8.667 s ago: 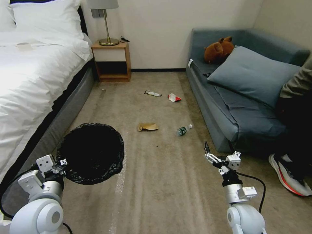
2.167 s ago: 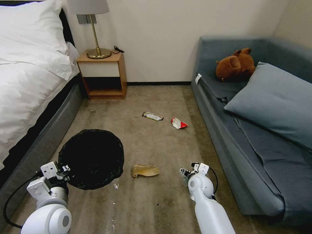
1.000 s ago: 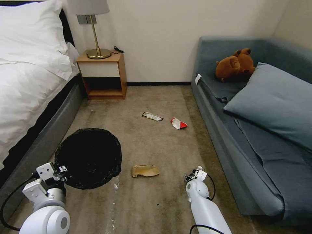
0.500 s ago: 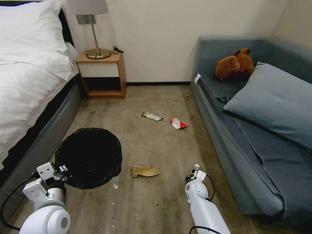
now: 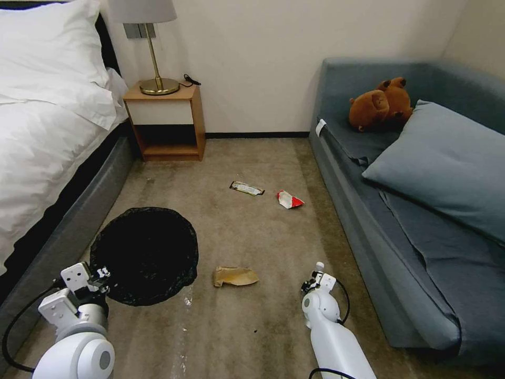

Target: Pick up the trash bin, then pick up the garbage on the floor and place it into the trash bin.

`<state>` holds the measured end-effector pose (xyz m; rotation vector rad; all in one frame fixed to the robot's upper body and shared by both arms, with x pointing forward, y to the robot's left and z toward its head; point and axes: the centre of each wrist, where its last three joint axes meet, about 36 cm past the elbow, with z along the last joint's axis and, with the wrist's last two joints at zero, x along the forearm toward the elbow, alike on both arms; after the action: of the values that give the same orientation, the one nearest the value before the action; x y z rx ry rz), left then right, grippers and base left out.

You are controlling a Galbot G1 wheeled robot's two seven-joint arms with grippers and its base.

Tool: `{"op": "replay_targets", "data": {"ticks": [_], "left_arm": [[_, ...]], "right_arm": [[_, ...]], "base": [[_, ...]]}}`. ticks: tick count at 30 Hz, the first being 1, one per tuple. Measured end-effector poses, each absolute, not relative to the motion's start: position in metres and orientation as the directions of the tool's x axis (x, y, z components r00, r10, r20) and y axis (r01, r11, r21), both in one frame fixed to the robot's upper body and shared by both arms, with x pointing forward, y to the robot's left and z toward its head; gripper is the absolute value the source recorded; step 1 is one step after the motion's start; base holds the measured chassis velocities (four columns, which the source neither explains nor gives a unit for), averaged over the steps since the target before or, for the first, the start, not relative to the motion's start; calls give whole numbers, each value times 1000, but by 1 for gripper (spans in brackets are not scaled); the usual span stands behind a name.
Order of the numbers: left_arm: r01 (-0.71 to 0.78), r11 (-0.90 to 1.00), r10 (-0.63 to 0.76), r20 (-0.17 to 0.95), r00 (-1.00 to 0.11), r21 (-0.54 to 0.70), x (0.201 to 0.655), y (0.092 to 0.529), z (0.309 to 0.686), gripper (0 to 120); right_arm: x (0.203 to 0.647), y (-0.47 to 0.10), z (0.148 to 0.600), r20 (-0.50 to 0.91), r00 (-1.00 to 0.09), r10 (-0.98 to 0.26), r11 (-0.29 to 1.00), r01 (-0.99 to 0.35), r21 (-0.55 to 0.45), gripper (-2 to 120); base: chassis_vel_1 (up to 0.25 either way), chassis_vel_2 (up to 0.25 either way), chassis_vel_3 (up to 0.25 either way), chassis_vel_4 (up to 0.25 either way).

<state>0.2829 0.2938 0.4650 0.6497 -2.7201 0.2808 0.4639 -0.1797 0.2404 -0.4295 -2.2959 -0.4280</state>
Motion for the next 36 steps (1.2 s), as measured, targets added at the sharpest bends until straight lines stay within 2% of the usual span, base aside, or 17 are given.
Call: {"op": "replay_targets", "data": {"ticks": [2,4,6,7,10,11,12,15,20,23,29,31,35,36], "left_arm": [[-467,877,-400,365,-841,-115,284,294,462,1],[-468,876,-401,366,-840,-115,284,294,462,1],[-467,877,-398,369,-840,-117,284,294,460,1],[-467,877,-398,369,-840,-117,284,294,460,1],[-458,879,-382,375,-844,-136,283,292,459,1],[-458,879,-382,375,-844,-136,283,292,459,1],[-455,879,-378,377,-846,-140,283,291,460,1],[-450,881,-371,378,-849,-146,283,291,460,1],[-446,883,-367,376,-851,-146,284,291,461,1],[-441,885,-362,378,-852,-146,285,291,460,1],[-436,888,-356,381,-854,-149,286,290,459,1],[-434,888,-350,387,-853,-153,289,290,456,1],[-433,887,-345,396,-851,-158,292,290,452,1],[-435,885,-343,405,-848,-162,295,290,447,1]], "right_arm": [[465,-178,266,608,-772,187,913,365,182,22],[464,-176,274,576,-796,185,920,347,185,22],[463,-172,301,475,-864,164,937,287,198,22],[463,-172,301,475,-864,164,937,287,198,22],[461,-162,329,299,-944,140,968,193,157,22],[461,-162,329,299,-944,140,968,193,157,22],[459,-157,343,226,-968,111,979,145,142,22],[450,-138,372,122,-992,39,988,57,147,22],[436,-118,399,23,-998,-51,986,-46,159,22],[421,-99,415,-65,-985,-163,974,-171,149,22],[414,-83,417,-114,-958,-264,955,-276,106,22],[410,-64,412,-167,-914,-369,922,-383,62,22],[411,-50,408,-206,-878,-433,892,-450,45,22],[412,-38,404,-227,-846,-483,865,-501,30,22]], "base": [[0,0,0,0],[0,0,0,0],[0,0,0,0],[0,0,0,0],[0,0,0,0],[0,0,0,0],[0,0,0,0],[0,0,0,0],[0,0,0,0],[0,0,0,0],[0,0,0,0],[0,0,0,0],[0,0,0,0],[0,0,0,0]]}}
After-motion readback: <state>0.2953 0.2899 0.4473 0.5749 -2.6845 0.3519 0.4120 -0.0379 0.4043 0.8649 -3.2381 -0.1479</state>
